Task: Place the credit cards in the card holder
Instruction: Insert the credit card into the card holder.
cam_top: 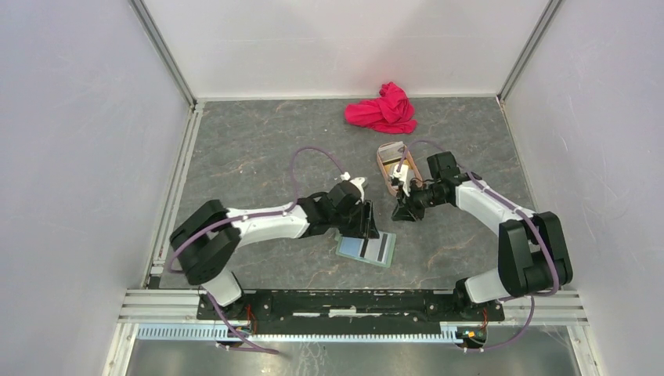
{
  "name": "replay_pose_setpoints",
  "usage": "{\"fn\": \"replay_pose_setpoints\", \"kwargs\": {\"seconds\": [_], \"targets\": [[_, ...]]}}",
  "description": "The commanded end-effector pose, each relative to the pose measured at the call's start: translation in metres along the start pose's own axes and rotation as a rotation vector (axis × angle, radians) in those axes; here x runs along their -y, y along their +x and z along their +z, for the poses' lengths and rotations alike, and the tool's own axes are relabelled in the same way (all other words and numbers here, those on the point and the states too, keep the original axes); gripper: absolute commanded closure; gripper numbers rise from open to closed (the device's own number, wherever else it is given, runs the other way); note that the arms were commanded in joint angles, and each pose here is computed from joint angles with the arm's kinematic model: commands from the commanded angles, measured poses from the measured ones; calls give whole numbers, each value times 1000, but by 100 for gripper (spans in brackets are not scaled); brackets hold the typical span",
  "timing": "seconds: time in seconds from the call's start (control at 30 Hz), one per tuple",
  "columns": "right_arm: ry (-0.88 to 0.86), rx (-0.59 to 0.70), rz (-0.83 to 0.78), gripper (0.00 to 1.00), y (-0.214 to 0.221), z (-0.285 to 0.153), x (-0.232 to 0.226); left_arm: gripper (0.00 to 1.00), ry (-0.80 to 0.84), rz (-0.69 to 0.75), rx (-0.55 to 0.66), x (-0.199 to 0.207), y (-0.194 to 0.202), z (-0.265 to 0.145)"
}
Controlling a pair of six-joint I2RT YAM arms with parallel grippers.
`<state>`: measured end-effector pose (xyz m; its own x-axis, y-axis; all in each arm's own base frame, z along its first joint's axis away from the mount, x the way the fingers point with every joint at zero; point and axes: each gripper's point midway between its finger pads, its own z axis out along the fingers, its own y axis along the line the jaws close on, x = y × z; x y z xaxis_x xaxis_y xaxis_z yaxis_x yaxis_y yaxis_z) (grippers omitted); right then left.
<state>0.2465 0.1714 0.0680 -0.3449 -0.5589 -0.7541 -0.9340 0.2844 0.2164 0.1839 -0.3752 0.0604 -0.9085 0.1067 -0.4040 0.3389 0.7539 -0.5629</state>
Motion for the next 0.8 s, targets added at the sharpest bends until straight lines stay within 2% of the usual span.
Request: {"fn": "replay_pose_setpoints", "kwargs": {"seconds": [0.0, 0.07, 0.13, 0.23, 0.3, 0.33, 0.4, 0.43, 0.5, 0.57, 0.67, 0.77], "targets": [[-113, 89, -208, 89, -18, -5, -23, 45, 66, 112, 217, 20, -37, -38], [-153, 108, -320, 97, -16, -7, -33, 45, 63, 142, 295, 15, -44, -50], [-189, 142, -471, 100, -13, -9, -47, 45, 48, 172, 381, 5, -49, -62], [-277, 186, -796, 100, 6, -12, -79, 44, 41, 209, 516, -2, -60, -86], [-325, 196, -932, 100, 18, -13, -93, 42, 67, 215, 610, -3, -66, -103], [-339, 192, -939, 100, 22, -13, -95, 35, 94, 218, 662, -1, -69, -112], [-353, 165, -929, 100, 24, -13, -92, 7, 130, 174, 742, -5, -70, -125], [-359, 148, -927, 100, 26, -13, -90, 1, 142, 129, 773, -10, -70, -130], [-360, 124, -939, 100, 30, -13, -87, 0, 213, 97, 771, -10, -64, -133], [-345, 112, -961, 100, 32, -12, -85, 0, 267, 77, 706, -7, -54, -127], [-285, 90, -979, 100, 33, -10, -75, 0, 254, 49, 579, -8, -40, -109], [-243, 62, -981, 100, 34, -7, -67, 7, 254, 26, 461, -4, -28, -92]]}}
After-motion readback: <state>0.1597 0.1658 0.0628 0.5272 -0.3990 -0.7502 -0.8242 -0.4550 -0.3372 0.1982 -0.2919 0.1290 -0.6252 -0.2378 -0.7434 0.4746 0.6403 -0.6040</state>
